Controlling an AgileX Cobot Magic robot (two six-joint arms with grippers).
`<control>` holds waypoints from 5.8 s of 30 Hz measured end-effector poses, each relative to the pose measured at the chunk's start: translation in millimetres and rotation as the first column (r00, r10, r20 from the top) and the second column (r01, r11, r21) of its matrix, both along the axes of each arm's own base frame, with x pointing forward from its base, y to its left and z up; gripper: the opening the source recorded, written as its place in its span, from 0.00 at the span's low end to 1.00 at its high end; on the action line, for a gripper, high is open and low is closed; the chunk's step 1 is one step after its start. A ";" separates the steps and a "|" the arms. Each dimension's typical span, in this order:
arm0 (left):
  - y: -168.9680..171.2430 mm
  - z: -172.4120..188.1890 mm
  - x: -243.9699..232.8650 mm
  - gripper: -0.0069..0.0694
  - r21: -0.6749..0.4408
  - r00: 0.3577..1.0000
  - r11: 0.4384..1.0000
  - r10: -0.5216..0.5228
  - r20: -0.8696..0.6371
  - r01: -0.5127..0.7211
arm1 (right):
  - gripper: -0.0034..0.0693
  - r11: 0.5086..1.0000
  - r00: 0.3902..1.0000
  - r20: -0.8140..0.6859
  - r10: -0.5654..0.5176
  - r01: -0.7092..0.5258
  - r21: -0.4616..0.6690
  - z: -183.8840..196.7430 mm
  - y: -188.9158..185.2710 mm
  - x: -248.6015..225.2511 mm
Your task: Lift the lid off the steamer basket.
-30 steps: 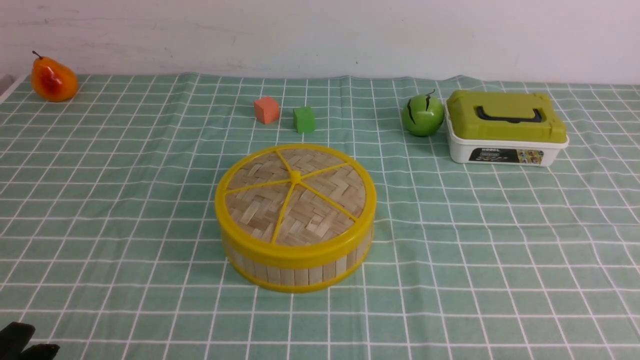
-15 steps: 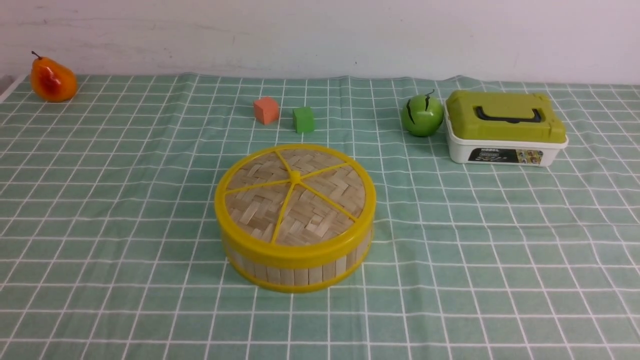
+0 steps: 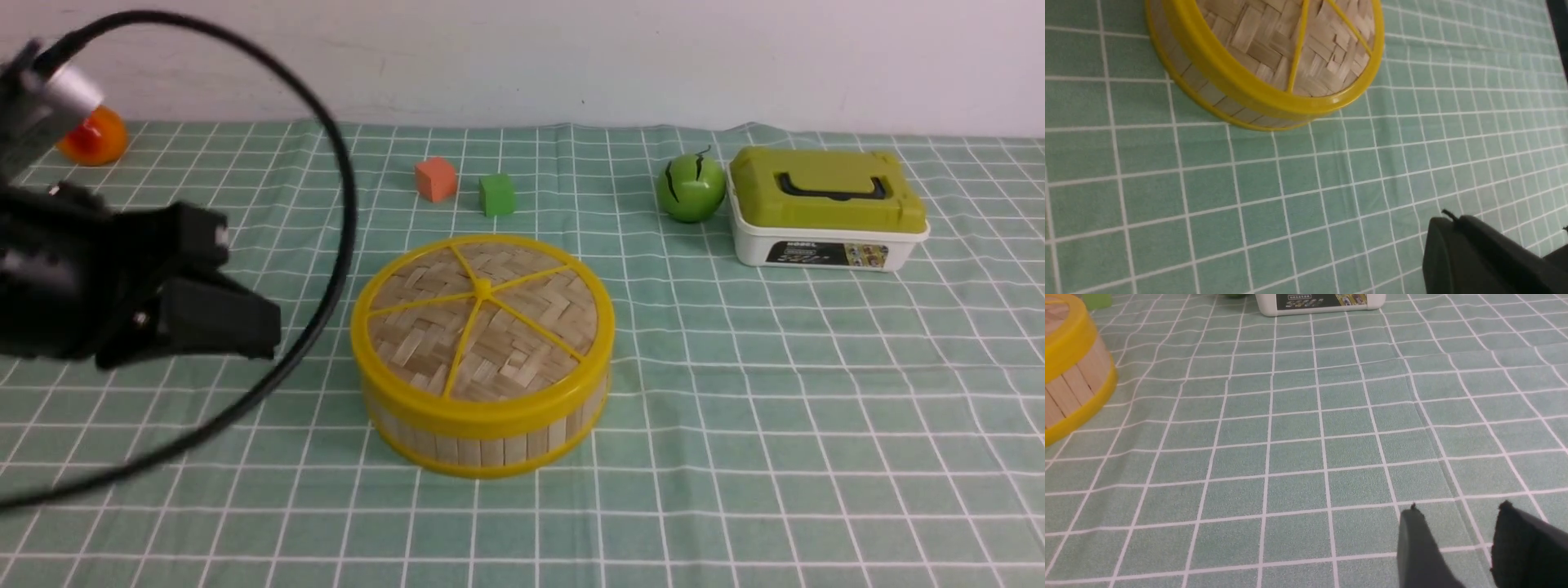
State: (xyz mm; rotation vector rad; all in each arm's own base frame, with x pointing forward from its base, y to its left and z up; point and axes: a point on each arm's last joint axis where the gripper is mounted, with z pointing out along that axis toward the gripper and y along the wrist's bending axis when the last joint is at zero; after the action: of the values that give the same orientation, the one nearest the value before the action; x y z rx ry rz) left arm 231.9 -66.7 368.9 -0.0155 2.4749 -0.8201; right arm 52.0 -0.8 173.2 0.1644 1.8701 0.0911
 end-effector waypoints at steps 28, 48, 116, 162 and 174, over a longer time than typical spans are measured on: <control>-152.8 -71.9 185.2 0.36 0.497 0.990 0.860 -0.060 -0.124 0.114 | 0.38 1.000 1.000 0.000 0.000 0.000 0.000 0.0 0.0 0.0; -154.2 -103.4 198.1 0.49 0.559 0.987 0.819 -0.047 -0.157 0.128 | 0.38 1.000 1.000 0.000 0.000 0.000 0.000 0.0 0.0 0.0; 67.9 -136.8 168.0 0.23 0.534 0.875 0.818 0.403 -0.270 -0.212 | 0.38 1.000 1.000 0.000 0.000 0.000 0.000 0.0 0.0 0.0; 50.2 58.1 -46.6 0.07 0.278 0.932 0.918 0.193 0.307 -0.282 | 0.38 1.000 1.000 0.000 0.000 0.000 0.000 0.0 0.0 0.0; 54.0 -46.3 -206.6 0.07 -0.195 0.450 0.891 0.384 0.806 -0.411 | 0.38 1.000 1.000 0.000 0.000 0.000 0.000 0.0 0.0 0.0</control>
State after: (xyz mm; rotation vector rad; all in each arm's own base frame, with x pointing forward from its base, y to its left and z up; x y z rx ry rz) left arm 25.3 -12.6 322.6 -0.1598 1.4522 -0.4114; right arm 52.0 -0.8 173.2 0.1644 1.8701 0.0911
